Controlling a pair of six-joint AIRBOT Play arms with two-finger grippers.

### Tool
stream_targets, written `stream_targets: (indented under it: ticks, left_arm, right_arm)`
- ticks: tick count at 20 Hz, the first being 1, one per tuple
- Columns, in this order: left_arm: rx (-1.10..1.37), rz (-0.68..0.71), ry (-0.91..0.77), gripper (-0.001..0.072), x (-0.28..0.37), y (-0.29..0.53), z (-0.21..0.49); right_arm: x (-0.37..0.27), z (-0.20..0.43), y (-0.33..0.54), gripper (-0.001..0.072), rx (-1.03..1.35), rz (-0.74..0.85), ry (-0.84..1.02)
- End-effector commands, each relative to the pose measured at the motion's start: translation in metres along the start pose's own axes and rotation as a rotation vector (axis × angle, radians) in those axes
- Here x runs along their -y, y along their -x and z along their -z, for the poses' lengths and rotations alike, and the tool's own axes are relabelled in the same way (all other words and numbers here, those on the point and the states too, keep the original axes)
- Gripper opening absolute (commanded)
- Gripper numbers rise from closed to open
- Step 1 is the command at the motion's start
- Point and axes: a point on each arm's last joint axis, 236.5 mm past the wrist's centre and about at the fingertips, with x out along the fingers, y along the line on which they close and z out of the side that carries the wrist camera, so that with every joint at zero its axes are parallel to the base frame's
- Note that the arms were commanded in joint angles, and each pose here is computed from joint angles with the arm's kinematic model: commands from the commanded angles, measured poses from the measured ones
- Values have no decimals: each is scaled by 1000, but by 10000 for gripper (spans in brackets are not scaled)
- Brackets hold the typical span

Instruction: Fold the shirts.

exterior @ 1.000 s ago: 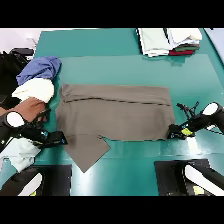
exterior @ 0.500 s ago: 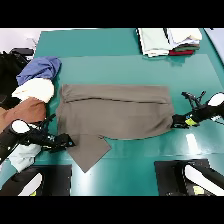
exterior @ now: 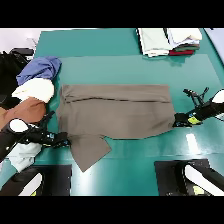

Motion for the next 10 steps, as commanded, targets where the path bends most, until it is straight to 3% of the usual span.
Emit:
stream_targets:
  ticks: [1, 5, 10]
  left_arm:
    - [28, -42, -65, 22, 5, 26, 12]
    - [78, -43, -140, 23, 29, 68, 37]
    - [252, -114, -183, 22, 40, 110, -9]
  right_arm:
    - [7, 20, 19, 13, 1, 67, 32]
    - [12, 42, 46, 13, 48, 149, 51]
    - [11, 23, 52, 12, 117, 153, 50]
